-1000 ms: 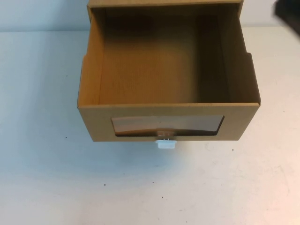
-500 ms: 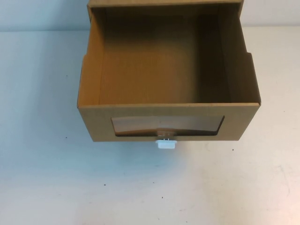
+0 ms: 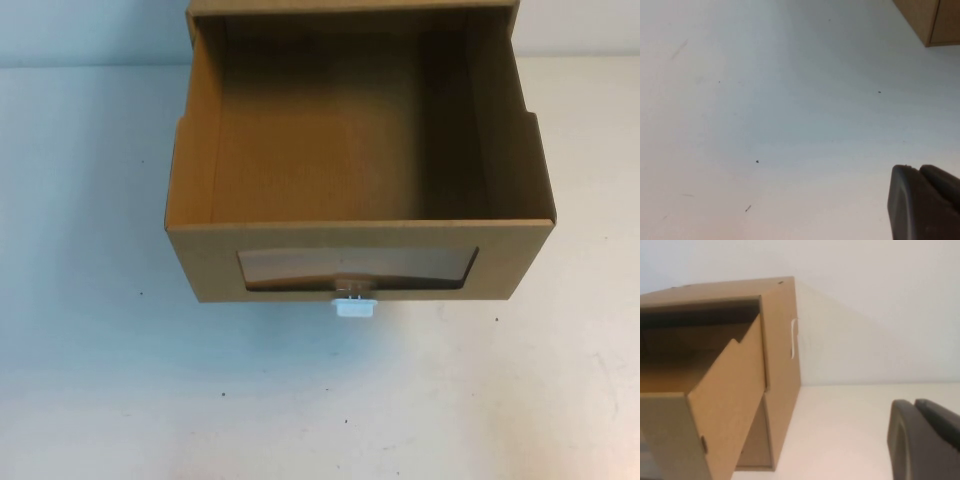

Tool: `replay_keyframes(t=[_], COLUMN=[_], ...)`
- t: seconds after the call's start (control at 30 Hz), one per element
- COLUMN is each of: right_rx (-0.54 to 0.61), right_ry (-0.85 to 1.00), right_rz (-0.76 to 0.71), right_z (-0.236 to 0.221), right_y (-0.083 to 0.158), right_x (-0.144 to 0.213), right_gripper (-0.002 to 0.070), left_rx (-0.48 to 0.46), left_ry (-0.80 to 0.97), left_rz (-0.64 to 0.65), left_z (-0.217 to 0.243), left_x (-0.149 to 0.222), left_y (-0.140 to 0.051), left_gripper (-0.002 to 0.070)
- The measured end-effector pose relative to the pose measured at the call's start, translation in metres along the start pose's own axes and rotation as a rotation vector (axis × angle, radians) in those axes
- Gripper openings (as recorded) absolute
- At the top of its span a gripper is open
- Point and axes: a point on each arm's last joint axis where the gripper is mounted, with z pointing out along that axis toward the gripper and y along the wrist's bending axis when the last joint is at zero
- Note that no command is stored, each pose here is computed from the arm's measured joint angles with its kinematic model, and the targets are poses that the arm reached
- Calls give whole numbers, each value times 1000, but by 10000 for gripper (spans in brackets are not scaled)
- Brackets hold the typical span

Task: Open the shoe box
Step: 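Pull the top drawer of the cardboard box fully open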

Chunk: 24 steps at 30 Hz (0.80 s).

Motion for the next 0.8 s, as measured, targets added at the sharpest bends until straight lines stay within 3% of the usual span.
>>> replay_keyframes(t=[0.1, 0.23, 0.5, 0.8], right_rx=[37, 98, 69, 65], right_ry=[-5, 32, 122, 379], right_rz=[30, -54, -119, -123], right_z=[0, -6, -19, -23], right_y=[-4, -9, -9, -13], right_x=[3, 9, 41, 82], right_gripper=[-14, -13, -13, -13], left_rx=[0, 0, 0, 0], left_ry=[0, 0, 0, 1], left_rz=[0, 0, 0, -1], left_z=[0, 0, 0, 0], left_x=[0, 0, 0, 0], left_y=[0, 0, 0, 0], left_gripper=[-6, -6, -5, -6])
